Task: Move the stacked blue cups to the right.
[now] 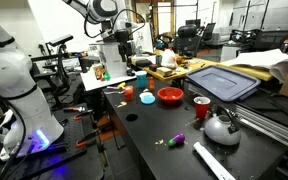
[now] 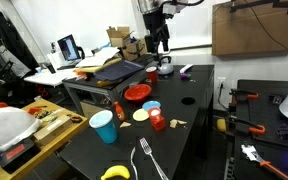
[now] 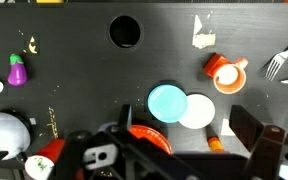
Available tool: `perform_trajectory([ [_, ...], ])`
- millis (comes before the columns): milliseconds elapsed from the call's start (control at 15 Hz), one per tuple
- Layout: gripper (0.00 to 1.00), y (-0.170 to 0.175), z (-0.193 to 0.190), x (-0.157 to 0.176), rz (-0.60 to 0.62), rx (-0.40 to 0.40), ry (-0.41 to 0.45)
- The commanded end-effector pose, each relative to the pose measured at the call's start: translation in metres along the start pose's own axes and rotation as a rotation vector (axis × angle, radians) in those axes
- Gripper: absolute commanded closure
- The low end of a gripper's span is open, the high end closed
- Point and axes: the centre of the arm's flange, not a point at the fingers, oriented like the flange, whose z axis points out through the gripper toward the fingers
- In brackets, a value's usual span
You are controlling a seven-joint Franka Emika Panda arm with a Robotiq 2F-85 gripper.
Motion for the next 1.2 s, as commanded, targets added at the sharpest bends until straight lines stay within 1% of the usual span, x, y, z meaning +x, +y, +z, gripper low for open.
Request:
perform_trajectory([
  [0, 0.0, -0.022, 0.002, 0.024, 0.024, -0.033, 0.014],
  [267, 0.0, -0.05, 0.008, 0.038, 0.047, -0.036, 0.007],
  [733, 0.0, -0.098, 0.015, 0.061, 0.042, -0.007, 0.001],
  [1133, 0.0, -0.126, 0.023, 0.083, 0.057, 0.03, -0.009],
])
